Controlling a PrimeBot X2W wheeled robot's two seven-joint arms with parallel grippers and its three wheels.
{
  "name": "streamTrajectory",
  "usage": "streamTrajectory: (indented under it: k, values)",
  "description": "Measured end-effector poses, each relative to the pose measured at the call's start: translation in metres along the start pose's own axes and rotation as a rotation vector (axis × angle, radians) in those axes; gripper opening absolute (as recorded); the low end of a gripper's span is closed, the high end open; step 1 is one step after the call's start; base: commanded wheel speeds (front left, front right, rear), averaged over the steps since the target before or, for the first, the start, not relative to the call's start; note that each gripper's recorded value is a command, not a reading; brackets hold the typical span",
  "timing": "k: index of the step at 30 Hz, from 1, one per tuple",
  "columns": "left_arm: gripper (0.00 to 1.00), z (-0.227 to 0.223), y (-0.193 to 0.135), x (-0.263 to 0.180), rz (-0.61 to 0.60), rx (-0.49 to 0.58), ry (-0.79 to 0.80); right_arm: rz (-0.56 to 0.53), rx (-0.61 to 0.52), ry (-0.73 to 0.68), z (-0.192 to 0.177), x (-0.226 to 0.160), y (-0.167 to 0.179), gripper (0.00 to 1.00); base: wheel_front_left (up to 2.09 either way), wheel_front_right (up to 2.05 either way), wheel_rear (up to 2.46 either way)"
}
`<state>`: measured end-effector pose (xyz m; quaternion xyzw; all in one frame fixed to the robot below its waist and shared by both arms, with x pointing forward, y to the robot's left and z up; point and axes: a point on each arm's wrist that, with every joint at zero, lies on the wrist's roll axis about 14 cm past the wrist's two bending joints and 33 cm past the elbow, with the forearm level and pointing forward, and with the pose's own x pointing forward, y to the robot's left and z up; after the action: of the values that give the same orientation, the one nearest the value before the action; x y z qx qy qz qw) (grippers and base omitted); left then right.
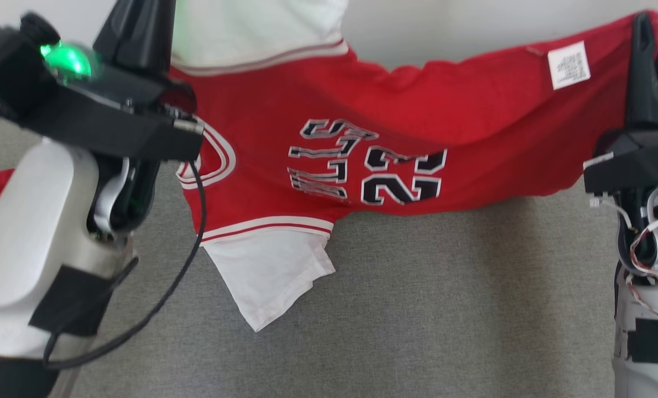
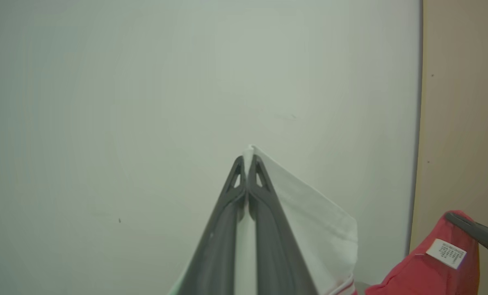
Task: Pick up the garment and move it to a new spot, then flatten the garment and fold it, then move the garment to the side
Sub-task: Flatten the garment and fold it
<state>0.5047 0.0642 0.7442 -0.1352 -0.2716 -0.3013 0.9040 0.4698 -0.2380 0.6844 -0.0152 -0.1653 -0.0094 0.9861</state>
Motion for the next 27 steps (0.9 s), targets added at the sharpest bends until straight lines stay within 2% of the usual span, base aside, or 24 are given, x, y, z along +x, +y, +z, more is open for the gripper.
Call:
streamTrajectory:
  k: [10, 15, 21, 27]
  values:
    - [0.00, 0.033, -0.001, 0.058, -0.089, 0.122, -0.132, 0.018, -0.029, -0.136, 0.028, 0.031, 0.005, 0.00, 0.00, 0.00, 0.00]
    - [0.00, 0.038, -0.009, 0.076, -0.157, 0.198, -0.145, 0.067, -0.122, -0.148, 0.035, 0.048, 0.015, 0.00, 0.00, 0.00, 0.00]
    - [0.00, 0.051, -0.007, 0.091, -0.186, 0.240, -0.186, 0.080, -0.156, -0.186, 0.045, 0.065, 0.017, 0.00, 0.00, 0.00, 0.00]
    - [0.00, 0.079, -0.009, 0.103, -0.201, 0.255, -0.295, 0.071, -0.153, -0.214, 0.043, 0.075, 0.014, 0.00, 0.00, 0.00, 0.00]
